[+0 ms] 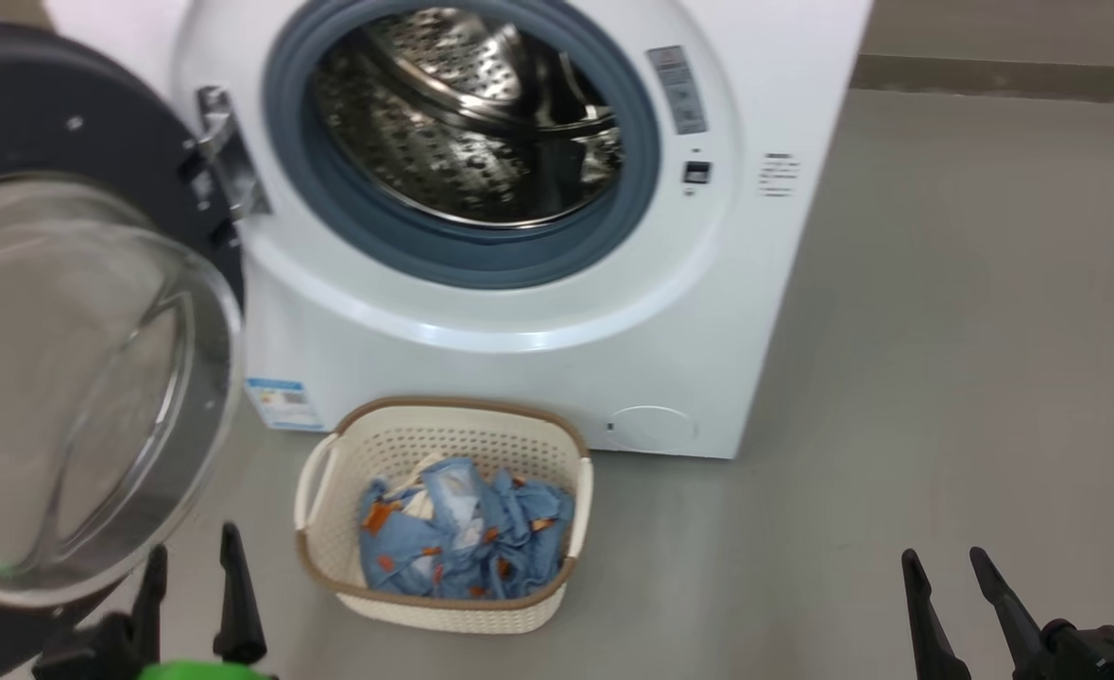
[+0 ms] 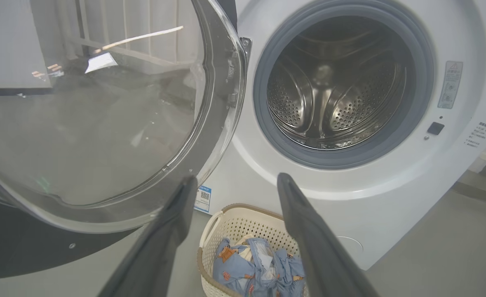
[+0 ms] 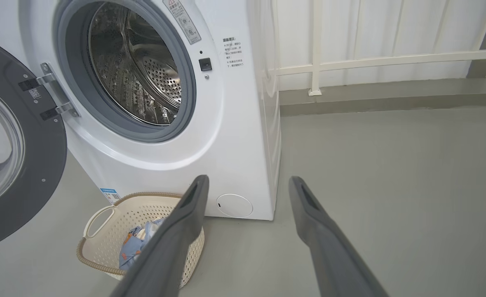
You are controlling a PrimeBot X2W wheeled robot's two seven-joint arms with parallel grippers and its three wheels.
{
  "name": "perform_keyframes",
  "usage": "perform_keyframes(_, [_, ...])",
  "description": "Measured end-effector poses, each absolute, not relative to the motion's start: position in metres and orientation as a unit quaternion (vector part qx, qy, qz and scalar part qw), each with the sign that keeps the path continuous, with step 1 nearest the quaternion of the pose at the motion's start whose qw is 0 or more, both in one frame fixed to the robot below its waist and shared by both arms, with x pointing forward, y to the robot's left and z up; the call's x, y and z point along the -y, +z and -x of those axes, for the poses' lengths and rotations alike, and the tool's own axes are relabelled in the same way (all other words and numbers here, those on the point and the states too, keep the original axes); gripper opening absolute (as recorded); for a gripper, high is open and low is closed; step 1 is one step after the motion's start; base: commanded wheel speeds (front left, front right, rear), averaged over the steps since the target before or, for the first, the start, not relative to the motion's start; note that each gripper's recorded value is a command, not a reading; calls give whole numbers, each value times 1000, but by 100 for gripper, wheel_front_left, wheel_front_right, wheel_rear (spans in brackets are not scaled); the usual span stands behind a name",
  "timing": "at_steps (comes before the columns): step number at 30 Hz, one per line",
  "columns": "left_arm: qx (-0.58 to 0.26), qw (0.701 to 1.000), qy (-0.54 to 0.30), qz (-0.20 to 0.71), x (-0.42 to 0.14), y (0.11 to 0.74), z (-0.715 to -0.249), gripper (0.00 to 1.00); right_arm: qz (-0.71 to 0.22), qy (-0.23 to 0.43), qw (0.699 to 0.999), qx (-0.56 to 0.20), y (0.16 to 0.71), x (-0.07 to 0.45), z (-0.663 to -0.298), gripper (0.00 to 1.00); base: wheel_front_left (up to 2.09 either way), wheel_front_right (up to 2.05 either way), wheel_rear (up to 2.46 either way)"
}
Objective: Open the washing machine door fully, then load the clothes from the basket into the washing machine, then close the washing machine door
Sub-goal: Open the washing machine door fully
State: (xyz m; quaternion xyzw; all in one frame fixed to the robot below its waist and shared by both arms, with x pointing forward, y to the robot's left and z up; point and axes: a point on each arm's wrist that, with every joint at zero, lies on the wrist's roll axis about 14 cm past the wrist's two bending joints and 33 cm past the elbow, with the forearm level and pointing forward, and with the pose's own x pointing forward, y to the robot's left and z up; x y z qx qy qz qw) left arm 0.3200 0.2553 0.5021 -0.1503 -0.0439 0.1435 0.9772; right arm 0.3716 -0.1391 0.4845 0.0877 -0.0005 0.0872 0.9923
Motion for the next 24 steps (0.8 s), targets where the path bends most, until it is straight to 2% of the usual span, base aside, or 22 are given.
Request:
perform_keyframes(5, [19, 983, 111, 143, -233, 486, -322, 100, -86, 64, 994, 12, 490, 155, -362, 100, 0, 0, 0])
perform_keyframes(12, [28, 991, 60, 118, -203, 496, -332, 100, -81, 36, 996, 16, 491, 174, -350, 100, 0, 0, 0])
perform_keyframes(24, [9, 993, 52, 103, -189, 486, -327, 100, -81, 12, 997, 14, 489, 188, -340, 100, 0, 0, 0])
